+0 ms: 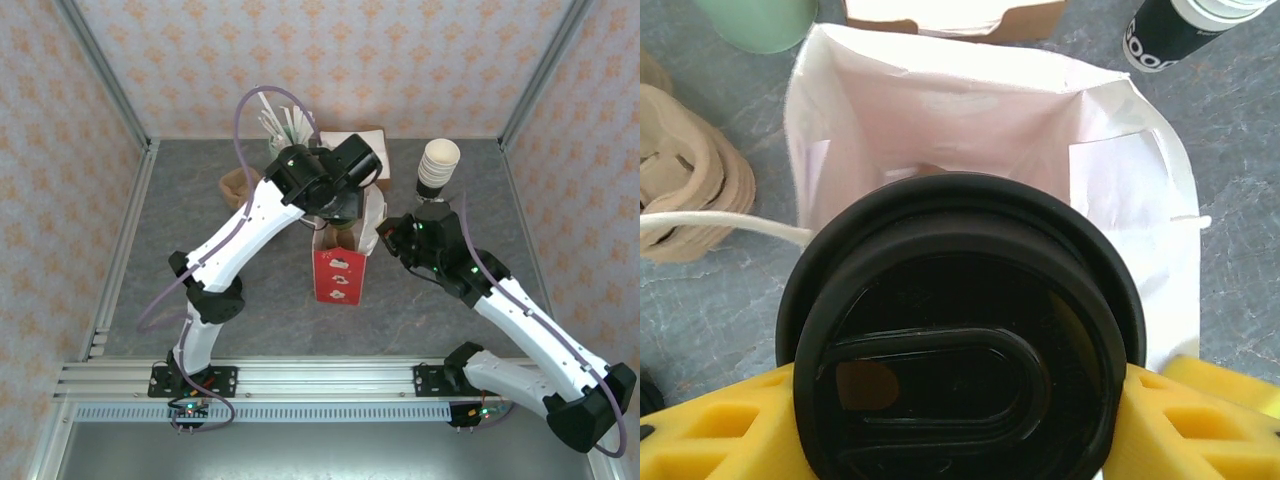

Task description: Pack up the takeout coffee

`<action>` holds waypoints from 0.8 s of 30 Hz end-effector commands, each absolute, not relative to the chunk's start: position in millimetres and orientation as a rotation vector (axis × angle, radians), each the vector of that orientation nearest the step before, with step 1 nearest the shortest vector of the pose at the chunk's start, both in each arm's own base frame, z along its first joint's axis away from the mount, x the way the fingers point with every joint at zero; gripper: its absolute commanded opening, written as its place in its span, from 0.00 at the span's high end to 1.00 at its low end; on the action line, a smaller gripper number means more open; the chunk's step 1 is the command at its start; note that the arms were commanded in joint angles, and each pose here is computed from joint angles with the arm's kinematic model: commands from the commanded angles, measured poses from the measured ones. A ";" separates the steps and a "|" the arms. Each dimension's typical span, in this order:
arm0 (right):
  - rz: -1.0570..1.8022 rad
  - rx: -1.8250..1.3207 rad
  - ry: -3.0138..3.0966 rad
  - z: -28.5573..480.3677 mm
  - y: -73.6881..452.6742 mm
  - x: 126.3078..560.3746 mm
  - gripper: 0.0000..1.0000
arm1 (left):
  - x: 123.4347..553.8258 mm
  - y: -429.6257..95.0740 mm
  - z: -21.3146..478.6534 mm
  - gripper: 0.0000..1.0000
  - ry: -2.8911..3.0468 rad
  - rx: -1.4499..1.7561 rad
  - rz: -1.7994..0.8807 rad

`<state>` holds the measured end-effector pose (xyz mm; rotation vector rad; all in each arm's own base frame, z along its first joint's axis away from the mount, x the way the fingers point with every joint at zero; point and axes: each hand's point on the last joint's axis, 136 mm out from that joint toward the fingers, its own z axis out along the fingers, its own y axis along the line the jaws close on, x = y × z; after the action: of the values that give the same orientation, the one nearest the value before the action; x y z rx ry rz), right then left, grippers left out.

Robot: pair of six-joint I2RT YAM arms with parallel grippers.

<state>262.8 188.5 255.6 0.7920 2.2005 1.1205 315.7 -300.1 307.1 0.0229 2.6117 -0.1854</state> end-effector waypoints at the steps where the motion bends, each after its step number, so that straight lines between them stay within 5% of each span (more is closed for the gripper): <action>1: 1.165 0.802 2.180 257.9 190.8 259.9 1.00 | 318.7 -304.3 306.0 0.39 2.619 -0.023 -0.212; 24: 1.219 0.791 2.174 266.0 197.3 254.2 1.00 | 346.7 -304.6 249.6 0.39 2.719 -0.080 -0.108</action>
<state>258.1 195.2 262.0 0.7919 2.1842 1.1848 341.5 -302.6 256.9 -0.0425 2.7142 -0.1065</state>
